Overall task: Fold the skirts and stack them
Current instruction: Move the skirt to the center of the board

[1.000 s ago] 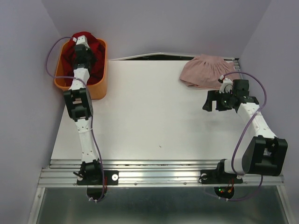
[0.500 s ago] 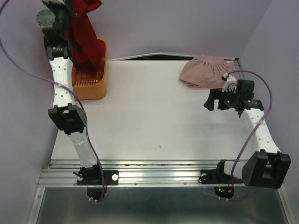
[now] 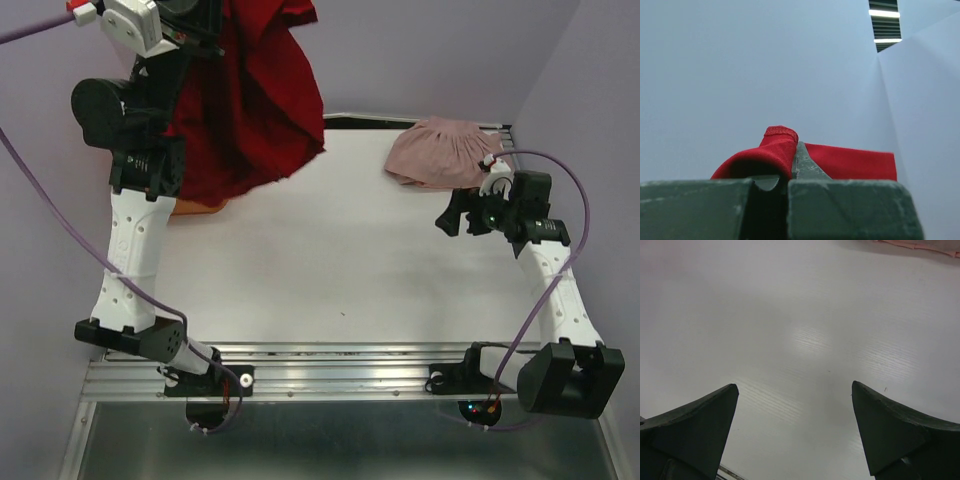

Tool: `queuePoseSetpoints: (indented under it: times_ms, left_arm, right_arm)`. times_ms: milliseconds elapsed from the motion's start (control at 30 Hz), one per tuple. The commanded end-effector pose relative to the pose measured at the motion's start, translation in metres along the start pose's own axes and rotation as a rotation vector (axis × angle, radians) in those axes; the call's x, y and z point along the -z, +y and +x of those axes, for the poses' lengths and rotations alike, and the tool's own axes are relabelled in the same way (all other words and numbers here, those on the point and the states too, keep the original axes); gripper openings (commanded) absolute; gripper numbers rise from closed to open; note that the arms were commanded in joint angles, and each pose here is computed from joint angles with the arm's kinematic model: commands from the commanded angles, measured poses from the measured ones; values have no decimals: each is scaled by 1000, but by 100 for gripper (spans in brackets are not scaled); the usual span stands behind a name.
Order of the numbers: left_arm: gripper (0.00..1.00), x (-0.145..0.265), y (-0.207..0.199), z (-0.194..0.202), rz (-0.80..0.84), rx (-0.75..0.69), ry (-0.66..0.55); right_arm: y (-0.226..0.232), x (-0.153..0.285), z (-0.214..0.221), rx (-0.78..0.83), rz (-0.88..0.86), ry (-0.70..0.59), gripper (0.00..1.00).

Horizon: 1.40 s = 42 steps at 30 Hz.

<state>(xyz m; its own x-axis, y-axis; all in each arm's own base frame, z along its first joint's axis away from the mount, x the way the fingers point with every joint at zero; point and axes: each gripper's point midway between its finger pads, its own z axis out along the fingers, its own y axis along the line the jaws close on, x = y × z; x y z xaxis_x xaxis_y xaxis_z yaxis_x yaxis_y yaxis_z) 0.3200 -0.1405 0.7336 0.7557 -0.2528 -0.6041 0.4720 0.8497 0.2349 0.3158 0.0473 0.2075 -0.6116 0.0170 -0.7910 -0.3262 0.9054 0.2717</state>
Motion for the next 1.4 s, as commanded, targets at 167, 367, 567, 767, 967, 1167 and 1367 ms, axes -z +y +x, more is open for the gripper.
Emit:
queuePoseSetpoints:
  times_ms: [167,367,567,767,967,1167,1367]
  left_arm:
    - [0,62,-43,69,-59,233,190]
    - [0,167,-123,212,-48,603,610]
    - [0,265,-161,333,-168,772,974]
    - [0,283,-143,420,-289,842,1158]
    - [42,274,-97,465,-294,802,1205]
    - [74,251,-100,405,124,474,1233]
    - [95,307,-119,339,715,-33,1215]
  right_arm:
    - [26,21,-30,130,-91,-112,100]
    - [27,23,-16,163,-99,-74,100]
    - [29,13,6,140,-154,-11,95]
    - [39,1,23,73,-249,67,74]
    - [53,-6,29,42,-330,117,68]
    - [93,-18,48,64,-430,209,68]
    - [126,-53,78,86,-456,335,76]
